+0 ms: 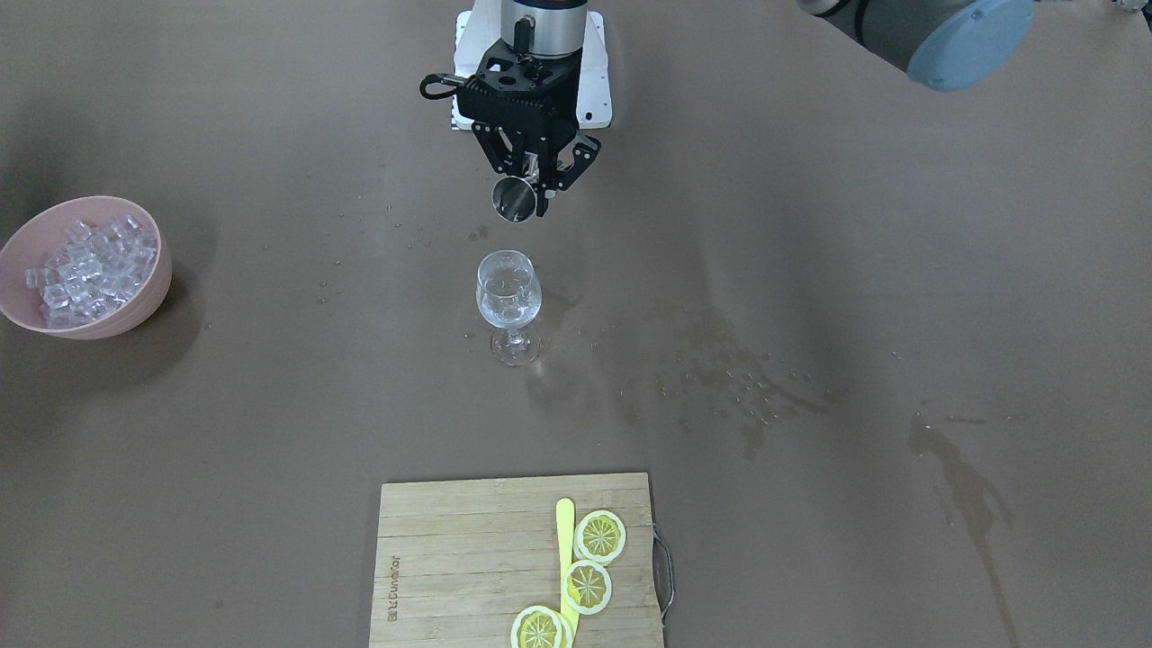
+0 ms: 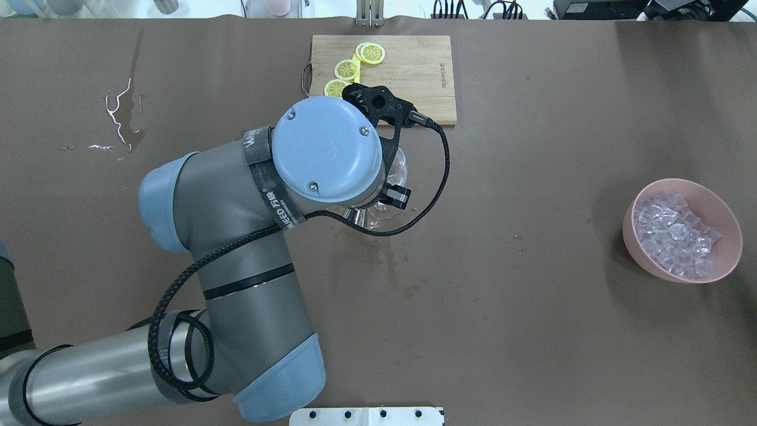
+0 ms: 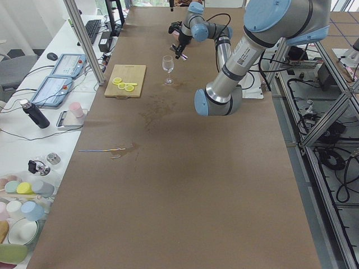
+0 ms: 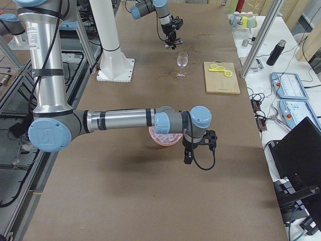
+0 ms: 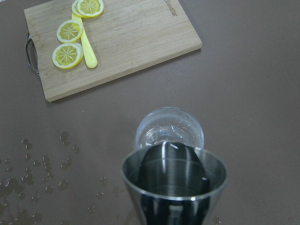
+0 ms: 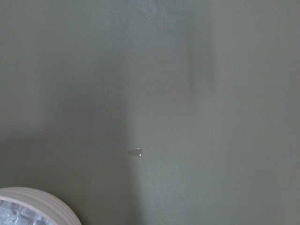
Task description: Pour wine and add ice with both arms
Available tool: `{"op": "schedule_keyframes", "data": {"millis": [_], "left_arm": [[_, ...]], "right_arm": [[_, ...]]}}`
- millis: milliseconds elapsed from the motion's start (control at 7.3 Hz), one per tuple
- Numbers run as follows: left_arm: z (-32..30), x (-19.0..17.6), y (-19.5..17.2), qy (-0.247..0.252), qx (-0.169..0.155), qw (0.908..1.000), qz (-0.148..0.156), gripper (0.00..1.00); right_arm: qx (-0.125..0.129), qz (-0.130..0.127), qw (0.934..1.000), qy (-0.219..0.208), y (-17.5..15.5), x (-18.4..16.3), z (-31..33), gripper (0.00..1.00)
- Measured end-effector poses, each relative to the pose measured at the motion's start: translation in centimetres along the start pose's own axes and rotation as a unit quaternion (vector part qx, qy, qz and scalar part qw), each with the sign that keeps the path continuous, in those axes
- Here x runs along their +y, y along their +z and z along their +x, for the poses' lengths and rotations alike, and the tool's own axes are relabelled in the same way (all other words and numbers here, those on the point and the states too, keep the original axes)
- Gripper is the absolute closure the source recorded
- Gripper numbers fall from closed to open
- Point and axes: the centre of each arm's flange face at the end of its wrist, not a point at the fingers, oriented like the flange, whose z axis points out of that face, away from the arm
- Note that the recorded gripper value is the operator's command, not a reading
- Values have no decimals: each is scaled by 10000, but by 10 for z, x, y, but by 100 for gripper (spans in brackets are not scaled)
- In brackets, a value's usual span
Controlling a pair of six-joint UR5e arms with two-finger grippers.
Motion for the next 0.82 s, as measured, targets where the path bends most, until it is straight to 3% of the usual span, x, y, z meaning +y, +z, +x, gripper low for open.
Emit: {"op": "schedule_keyframes", "data": {"millis": [822], "left_arm": [[-6, -32, 3, 23, -126, 9990, -424, 100]], "right_arm": [[-4, -3, 10000, 1, 0, 0, 0, 0]]}}
